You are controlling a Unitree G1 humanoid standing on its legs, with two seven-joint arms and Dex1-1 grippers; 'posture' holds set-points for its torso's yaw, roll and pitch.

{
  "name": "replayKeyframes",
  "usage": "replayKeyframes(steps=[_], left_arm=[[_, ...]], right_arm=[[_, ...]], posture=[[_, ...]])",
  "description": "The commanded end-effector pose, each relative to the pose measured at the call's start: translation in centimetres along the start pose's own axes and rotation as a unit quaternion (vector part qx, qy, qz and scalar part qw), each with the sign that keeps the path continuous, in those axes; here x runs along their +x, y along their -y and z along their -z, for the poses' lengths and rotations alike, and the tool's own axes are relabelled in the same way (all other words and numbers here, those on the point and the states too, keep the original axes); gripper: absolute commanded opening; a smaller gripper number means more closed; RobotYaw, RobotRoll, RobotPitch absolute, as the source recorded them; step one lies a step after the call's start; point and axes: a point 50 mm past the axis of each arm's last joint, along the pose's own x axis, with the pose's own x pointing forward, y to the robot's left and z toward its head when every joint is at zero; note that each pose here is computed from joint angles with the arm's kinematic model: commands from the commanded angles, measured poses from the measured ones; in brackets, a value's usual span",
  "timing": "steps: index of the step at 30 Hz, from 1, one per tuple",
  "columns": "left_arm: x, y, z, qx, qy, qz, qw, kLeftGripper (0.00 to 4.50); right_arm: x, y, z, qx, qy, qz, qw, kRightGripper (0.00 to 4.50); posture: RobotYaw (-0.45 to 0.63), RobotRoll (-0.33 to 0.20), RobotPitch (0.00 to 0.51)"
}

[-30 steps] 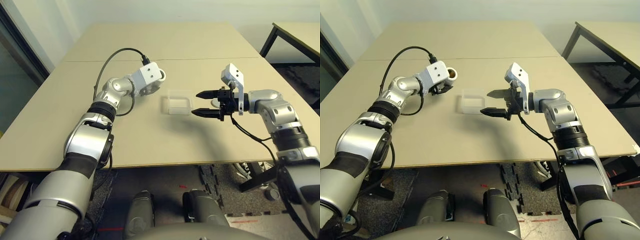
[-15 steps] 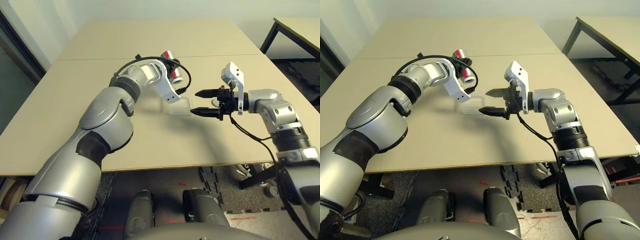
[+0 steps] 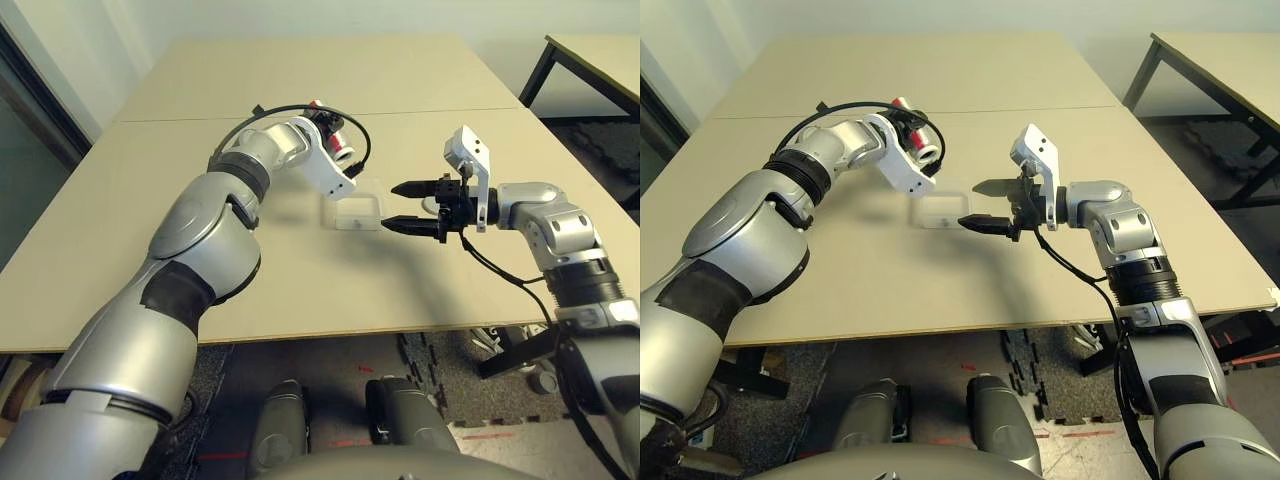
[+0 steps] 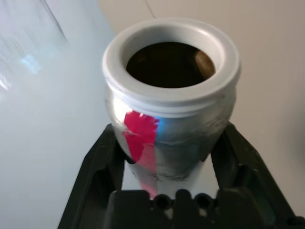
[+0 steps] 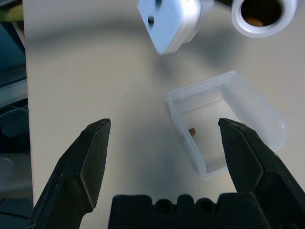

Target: Pour the medicine from the bottle into the box.

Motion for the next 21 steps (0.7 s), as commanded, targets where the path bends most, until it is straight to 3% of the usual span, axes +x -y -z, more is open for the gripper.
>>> replayKeyframes(steps=[1, 4, 8, 12, 15, 21], left_arm=[[-0.3, 0.9, 0.5, -0.194, 0.038, 0.022, 0.980, 2.79], [-0.6, 1.9, 1.3, -0.325, 0.069, 0.029, 0.943, 2.79], [-1.2, 3.2, 2.6, -0.432, 0.087, 0.017, 0.897, 2.79], [-2.0, 4.3, 4.5, -0.545, 0.094, -0.033, 0.833, 2.79], [-2.6, 5.3, 6.0, -0.599, 0.080, -0.067, 0.794, 2.79], [-3.7, 7.7, 7.6, -0.654, 0.061, -0.113, 0.746, 2.79]], right_arm=[[-0.1, 0.3, -0.1, 0.000, 0.002, 0.003, 1.000, 4.50], [-0.3, 0.8, 0.0, 0.010, 0.012, 0.015, 1.000, 4.50], [-0.5, 1.2, 0.0, 0.012, 0.015, 0.025, 1.000, 4.50], [-0.4, 1.4, 0.0, 0.009, 0.014, 0.026, 1.000, 4.50], [-0.3, 1.5, -0.1, 0.008, 0.015, 0.025, 1.000, 4.50], [-0.5, 1.7, -0.1, 0.004, 0.017, 0.034, 0.999, 4.50]], posture=[[-0.06, 0.000, 0.030], [-0.06, 0.000, 0.031], [-0.05, 0.000, 0.032], [-0.04, 0.000, 0.034], [-0.04, 0.000, 0.034], [-0.04, 0.000, 0.033]])
